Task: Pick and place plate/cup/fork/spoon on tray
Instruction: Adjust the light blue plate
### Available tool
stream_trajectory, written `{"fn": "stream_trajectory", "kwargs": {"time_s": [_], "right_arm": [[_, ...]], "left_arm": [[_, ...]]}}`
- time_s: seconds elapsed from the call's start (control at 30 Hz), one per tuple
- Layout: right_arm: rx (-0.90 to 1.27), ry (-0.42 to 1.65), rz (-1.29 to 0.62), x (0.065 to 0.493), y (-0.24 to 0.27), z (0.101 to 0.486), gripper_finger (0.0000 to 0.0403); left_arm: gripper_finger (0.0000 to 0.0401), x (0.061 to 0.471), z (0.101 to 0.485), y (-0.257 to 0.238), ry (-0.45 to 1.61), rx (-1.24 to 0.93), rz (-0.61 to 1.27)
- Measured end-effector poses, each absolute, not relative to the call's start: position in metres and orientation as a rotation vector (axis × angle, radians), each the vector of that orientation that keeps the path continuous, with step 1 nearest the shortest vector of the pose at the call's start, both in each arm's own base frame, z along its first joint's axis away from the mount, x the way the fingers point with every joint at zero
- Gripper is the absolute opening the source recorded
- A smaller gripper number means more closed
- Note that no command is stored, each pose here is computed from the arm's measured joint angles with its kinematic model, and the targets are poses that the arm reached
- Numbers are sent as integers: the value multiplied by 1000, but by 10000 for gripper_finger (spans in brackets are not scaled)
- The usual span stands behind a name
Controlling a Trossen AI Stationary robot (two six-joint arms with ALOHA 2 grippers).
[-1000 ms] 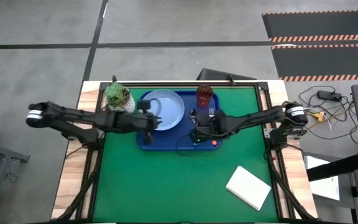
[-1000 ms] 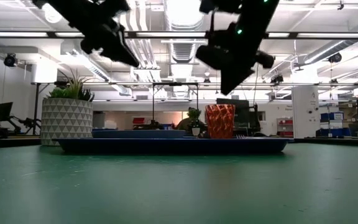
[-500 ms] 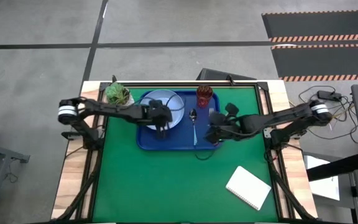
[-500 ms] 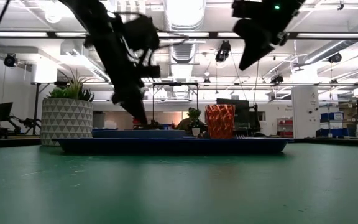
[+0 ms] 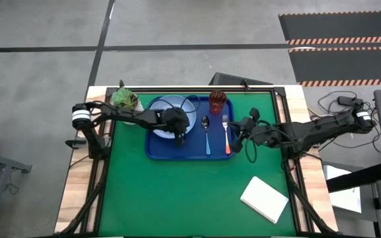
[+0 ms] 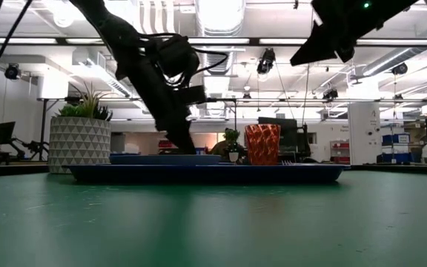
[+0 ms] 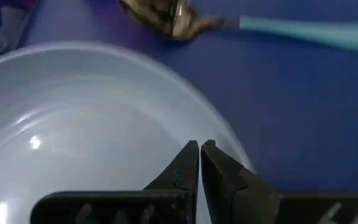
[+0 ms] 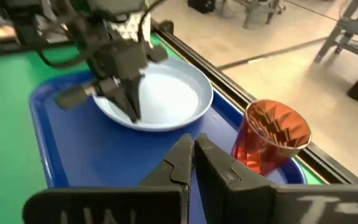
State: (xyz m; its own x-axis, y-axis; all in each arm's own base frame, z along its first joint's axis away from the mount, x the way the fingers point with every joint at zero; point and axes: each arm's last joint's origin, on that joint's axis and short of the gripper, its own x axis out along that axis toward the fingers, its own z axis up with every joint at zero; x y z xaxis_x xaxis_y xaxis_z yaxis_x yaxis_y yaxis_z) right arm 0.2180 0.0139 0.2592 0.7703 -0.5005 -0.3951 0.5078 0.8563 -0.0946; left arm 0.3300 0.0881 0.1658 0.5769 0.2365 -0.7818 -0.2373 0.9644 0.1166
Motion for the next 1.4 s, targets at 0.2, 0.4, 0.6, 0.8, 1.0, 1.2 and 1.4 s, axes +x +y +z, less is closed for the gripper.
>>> {"fn": "stream_trajectory", "kwargs": {"time_s": [0.2, 0.4, 0.6, 0.8, 1.0, 1.2, 1.4], "right_arm": [[36, 391, -539, 211, 13, 264, 9], [23, 407, -537, 213, 13, 261, 9], [9, 442, -540, 219, 14, 254, 9], [2, 463, -542, 222, 15, 249, 9], [5, 465, -543, 223, 15, 249, 9], [6, 464, -543, 222, 15, 249, 9], [6, 465, -544, 222, 15, 249, 9]], "left_arm": [[0, 337, 166, 90, 851, -21, 291], [0, 338, 172, 90, 816, -18, 294], [0, 341, 170, 91, 788, -57, 315], [0, 343, 158, 90, 817, -72, 316], [0, 346, 157, 90, 805, -87, 321], [0, 351, 164, 91, 755, -85, 318], [0, 355, 169, 92, 738, -83, 316]]}}
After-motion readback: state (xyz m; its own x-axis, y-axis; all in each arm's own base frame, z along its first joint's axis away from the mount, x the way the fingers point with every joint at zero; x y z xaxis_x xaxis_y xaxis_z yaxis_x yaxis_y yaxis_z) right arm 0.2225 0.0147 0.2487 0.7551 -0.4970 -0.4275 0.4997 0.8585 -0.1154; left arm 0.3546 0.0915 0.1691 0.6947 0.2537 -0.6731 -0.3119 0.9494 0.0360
